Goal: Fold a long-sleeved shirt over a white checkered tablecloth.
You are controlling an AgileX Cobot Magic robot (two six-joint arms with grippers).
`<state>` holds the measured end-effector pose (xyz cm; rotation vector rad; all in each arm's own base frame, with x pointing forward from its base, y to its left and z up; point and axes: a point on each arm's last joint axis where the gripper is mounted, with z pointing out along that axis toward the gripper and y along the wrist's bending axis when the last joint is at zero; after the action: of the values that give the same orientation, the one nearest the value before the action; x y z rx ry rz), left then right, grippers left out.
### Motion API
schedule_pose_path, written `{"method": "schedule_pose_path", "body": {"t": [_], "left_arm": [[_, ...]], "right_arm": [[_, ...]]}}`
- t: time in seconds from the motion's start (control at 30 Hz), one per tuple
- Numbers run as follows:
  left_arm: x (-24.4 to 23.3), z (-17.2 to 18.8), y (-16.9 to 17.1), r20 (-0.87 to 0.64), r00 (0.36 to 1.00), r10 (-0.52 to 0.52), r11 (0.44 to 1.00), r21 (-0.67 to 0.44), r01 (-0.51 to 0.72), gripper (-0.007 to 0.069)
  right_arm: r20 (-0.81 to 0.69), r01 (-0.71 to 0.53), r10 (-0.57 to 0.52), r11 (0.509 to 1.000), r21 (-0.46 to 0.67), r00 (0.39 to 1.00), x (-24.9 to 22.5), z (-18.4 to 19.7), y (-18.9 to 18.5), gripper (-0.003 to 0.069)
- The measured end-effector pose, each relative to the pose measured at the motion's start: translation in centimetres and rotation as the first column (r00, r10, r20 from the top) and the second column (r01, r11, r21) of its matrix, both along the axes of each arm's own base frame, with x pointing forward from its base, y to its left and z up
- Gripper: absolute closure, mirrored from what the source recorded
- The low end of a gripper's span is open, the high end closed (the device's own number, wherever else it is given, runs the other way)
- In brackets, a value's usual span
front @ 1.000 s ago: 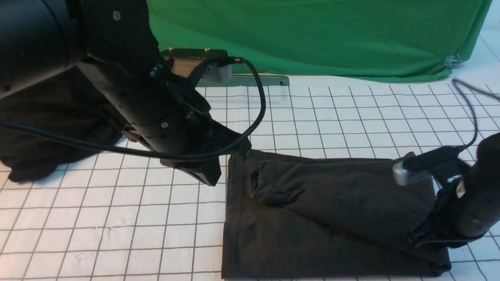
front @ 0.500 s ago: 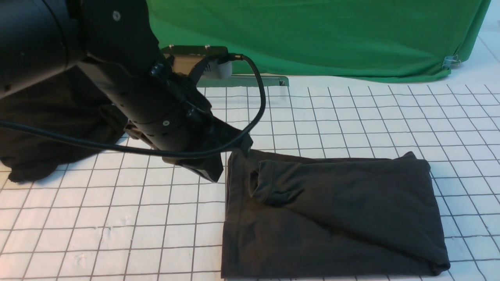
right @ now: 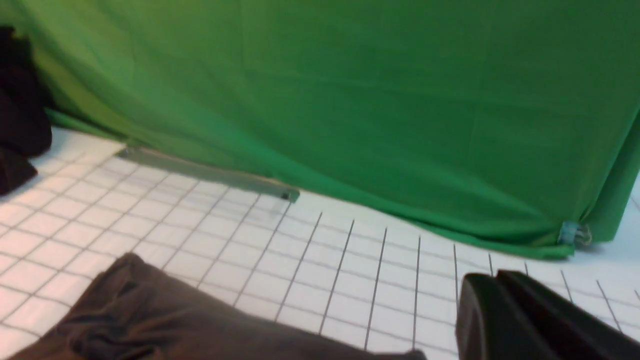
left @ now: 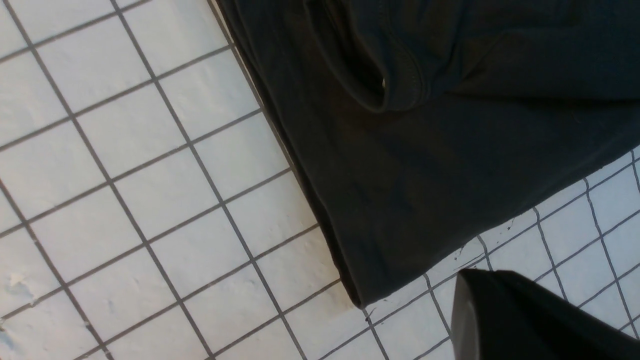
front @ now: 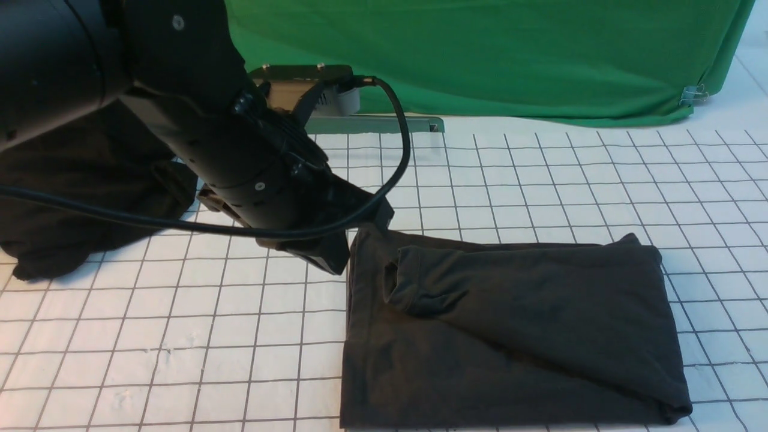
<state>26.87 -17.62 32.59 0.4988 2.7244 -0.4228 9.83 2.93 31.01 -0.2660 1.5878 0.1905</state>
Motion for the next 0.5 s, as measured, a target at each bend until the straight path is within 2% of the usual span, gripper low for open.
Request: {"method": "schedule_pose_path", "body": {"t": [0.5], "left_arm": [[0.66, 0.36, -0.31, 0.077, 0.997, 0.013, 0.999, -0.043, -0.01, 0.0622]], "right_arm": [[0.021, -0.003, 0.002, 1.0, 0.006, 1.0, 0.0, 0.17, 0.02, 0.0606]]}}
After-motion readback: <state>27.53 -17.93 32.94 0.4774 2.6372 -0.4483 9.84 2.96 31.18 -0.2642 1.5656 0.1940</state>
